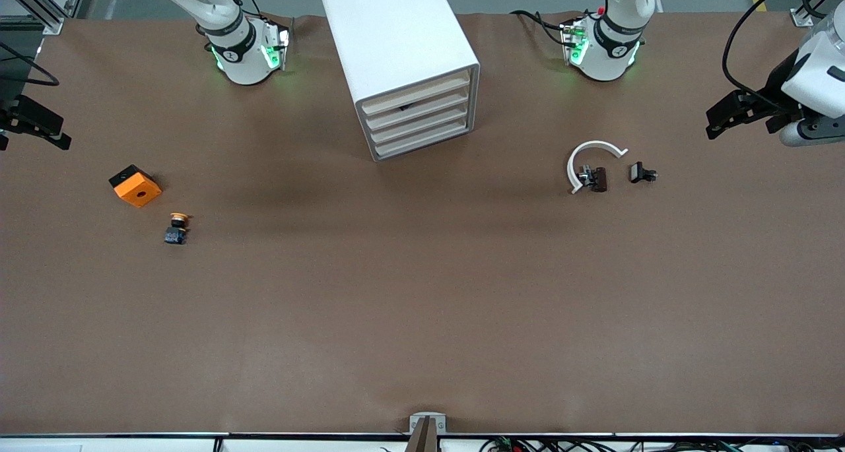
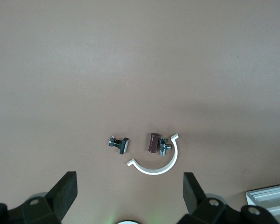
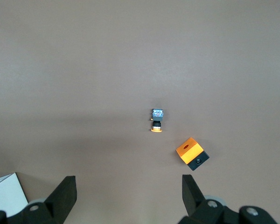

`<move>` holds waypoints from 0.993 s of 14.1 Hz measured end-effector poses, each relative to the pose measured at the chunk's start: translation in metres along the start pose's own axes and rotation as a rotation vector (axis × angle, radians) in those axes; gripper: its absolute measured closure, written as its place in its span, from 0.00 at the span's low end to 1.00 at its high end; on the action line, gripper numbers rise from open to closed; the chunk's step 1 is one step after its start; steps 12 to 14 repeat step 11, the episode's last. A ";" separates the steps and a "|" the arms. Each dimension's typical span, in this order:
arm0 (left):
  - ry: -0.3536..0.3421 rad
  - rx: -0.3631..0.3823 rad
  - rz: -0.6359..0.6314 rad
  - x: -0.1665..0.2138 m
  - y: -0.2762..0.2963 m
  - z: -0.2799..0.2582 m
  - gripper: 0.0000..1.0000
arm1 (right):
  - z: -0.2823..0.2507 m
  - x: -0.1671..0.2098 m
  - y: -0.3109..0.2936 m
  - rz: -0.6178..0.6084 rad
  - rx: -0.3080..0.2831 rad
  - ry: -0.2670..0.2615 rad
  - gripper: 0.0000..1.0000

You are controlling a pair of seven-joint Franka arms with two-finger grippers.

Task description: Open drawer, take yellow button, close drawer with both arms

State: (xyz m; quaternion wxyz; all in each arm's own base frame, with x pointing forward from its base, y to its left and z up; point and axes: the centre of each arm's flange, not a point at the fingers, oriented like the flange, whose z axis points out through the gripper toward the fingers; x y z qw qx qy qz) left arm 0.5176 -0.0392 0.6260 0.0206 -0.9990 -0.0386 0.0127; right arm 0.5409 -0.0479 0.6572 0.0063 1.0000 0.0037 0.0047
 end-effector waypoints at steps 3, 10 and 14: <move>0.009 -0.002 -0.007 0.001 -0.004 -0.004 0.00 | -0.001 0.000 0.000 0.000 0.000 0.003 0.00; 0.014 -0.004 -0.014 0.002 -0.008 -0.008 0.00 | -0.001 0.000 0.000 0.000 0.000 0.003 0.00; 0.014 -0.004 -0.016 0.003 -0.008 -0.008 0.00 | -0.001 0.000 0.000 0.000 0.000 0.003 0.00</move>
